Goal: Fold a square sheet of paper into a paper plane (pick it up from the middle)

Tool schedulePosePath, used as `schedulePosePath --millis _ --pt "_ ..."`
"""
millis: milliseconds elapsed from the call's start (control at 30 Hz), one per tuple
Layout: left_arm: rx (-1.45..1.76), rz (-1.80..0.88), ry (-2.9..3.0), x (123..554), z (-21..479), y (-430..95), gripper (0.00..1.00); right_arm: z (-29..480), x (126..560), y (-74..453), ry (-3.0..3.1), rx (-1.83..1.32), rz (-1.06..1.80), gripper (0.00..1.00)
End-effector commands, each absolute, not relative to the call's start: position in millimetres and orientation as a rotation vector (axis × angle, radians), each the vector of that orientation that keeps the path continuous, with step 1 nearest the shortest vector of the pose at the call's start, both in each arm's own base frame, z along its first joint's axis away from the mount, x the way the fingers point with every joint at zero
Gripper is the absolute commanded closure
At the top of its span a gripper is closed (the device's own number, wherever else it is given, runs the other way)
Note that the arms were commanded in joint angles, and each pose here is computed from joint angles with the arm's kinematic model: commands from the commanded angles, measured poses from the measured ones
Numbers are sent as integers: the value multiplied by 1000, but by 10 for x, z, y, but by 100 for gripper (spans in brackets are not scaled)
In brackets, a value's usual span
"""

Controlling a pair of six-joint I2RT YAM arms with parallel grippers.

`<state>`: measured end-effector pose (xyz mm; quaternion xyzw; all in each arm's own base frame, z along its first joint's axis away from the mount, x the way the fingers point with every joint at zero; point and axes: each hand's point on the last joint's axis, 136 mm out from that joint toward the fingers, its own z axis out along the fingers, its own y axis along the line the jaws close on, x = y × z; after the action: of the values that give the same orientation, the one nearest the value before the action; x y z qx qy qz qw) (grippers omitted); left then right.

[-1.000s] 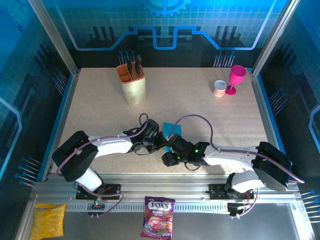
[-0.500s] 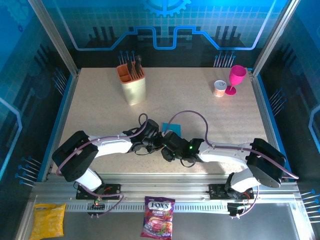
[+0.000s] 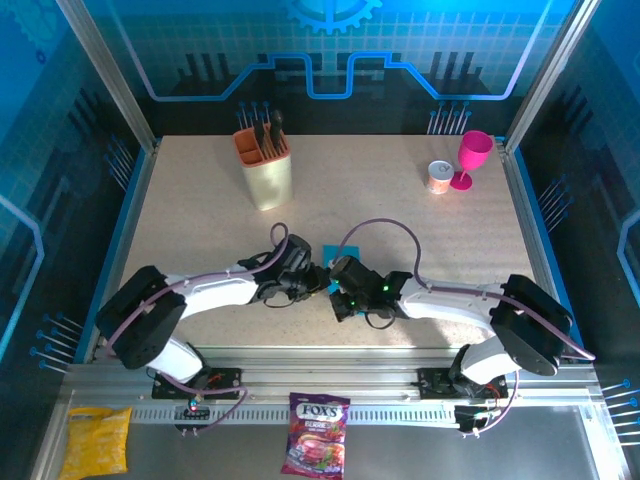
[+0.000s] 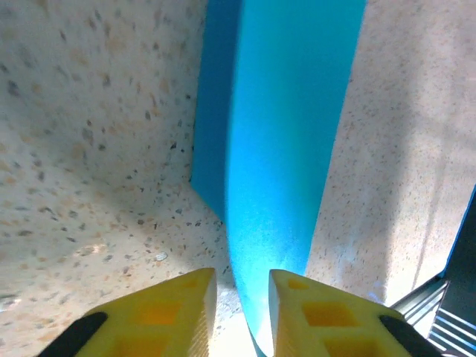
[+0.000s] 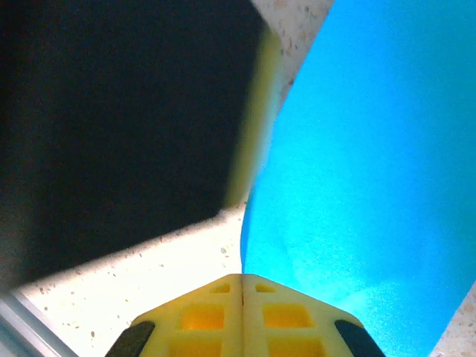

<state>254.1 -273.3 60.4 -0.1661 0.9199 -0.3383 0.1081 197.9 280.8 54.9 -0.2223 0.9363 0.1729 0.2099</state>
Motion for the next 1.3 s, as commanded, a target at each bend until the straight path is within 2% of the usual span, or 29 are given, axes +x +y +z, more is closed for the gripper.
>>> schedulePosePath --millis 0,233,533,933,1067,1267 --pt "-432 -918 2687 2560 731 -2521 71 573 1906 2849 2602 -686 600 100" --pt "-288 -1005 2644 2898 1009 -2644 73 511 1861 2859 2618 -712 665 100" --pt "-17 -1062 2698 3248 793 -3120 90 407 1853 2850 2647 -671 698 100" --pt "172 -959 2790 3293 392 -3167 95 504 1935 2932 2641 -658 737 100" --pt "206 -900 2826 3282 258 -3122 100 532 2001 2930 2642 -658 747 100" --pt "252 -832 2856 3261 153 -3057 100 531 2140 2867 2660 -646 765 100"
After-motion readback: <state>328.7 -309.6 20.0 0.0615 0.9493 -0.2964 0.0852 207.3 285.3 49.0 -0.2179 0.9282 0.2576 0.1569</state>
